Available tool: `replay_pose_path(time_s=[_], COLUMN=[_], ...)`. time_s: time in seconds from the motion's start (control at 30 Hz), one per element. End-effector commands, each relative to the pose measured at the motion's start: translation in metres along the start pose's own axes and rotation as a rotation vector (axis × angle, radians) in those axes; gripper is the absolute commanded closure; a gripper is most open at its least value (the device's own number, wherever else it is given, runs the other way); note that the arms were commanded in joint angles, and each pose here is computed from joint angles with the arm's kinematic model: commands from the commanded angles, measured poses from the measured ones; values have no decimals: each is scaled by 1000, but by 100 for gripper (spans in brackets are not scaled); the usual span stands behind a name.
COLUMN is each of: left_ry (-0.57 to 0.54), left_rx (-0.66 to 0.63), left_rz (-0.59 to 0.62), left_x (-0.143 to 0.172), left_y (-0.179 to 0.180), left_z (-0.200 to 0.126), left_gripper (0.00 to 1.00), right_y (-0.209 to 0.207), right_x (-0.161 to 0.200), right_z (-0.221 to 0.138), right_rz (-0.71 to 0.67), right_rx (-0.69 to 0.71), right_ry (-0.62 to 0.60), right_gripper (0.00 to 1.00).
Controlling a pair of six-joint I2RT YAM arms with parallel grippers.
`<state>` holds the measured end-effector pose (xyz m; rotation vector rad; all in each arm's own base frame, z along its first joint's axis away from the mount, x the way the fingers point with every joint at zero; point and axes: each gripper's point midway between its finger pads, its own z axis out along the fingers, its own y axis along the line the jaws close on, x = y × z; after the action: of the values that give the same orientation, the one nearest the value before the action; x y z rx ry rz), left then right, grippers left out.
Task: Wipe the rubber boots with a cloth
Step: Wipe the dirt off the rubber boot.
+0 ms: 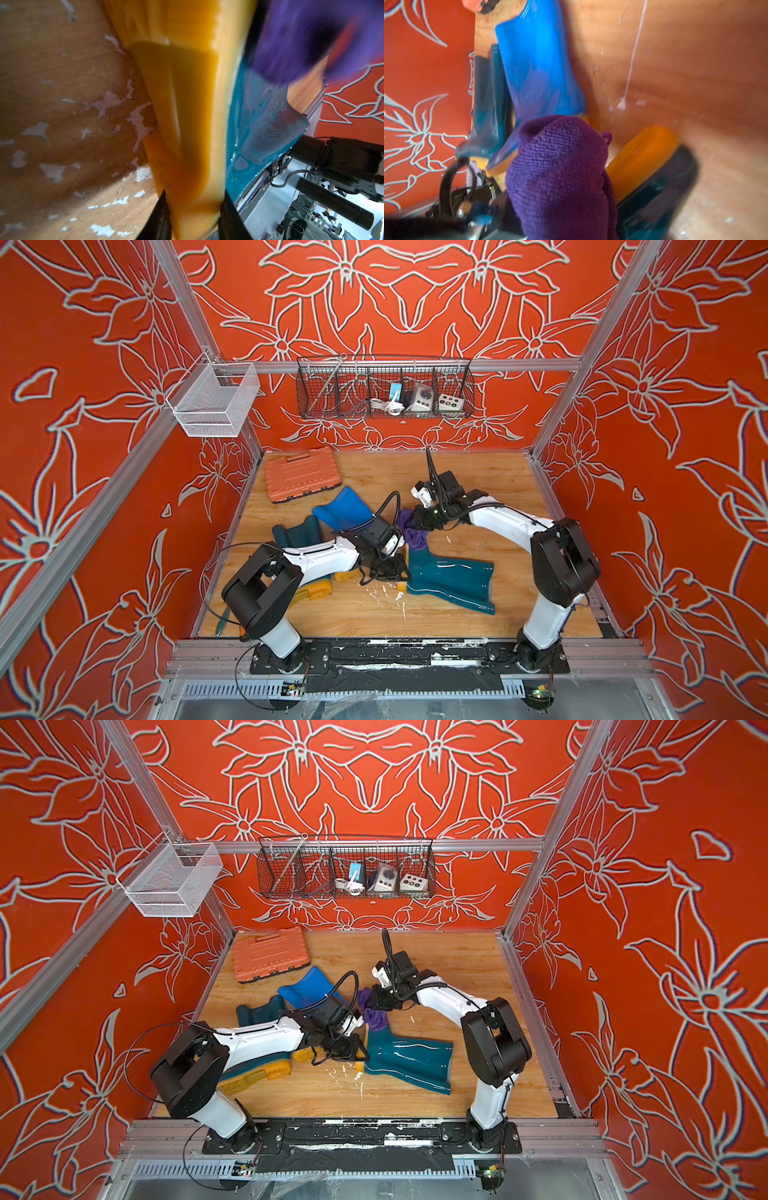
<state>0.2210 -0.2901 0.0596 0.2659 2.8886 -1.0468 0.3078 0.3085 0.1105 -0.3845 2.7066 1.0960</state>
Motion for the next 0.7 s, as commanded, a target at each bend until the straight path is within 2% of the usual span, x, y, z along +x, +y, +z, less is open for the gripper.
replay_pose_path(time_s=[0.0,0.1,0.2,0.37,0.5,0.67], left_ry=[-64,-59,-57,-66,-64,-70], left_rx=[26,22,22,19,17,19], left_rz=[15,18,19,30,29,20], left_x=[-19,-17,-17,-18,-20,-21], left_y=[-7,-6,-7,-9,-11,-9], left_z=[-6,-6,-7,-11,-12,-10], left_gripper=[100,100,100,100,100,100], right_y=[-30,-26,-26,-45,-36,-24], right_x=[68,52,21,-22,-5,50], right_z=[14,5,-6,-10,-3,0], right_rz=[156,108,92,93,83,85], right_rx=[86,107,113,126,112,102], right_ry=[170,155,120,68,123,147], right_gripper=[100,100,100,100,100,100])
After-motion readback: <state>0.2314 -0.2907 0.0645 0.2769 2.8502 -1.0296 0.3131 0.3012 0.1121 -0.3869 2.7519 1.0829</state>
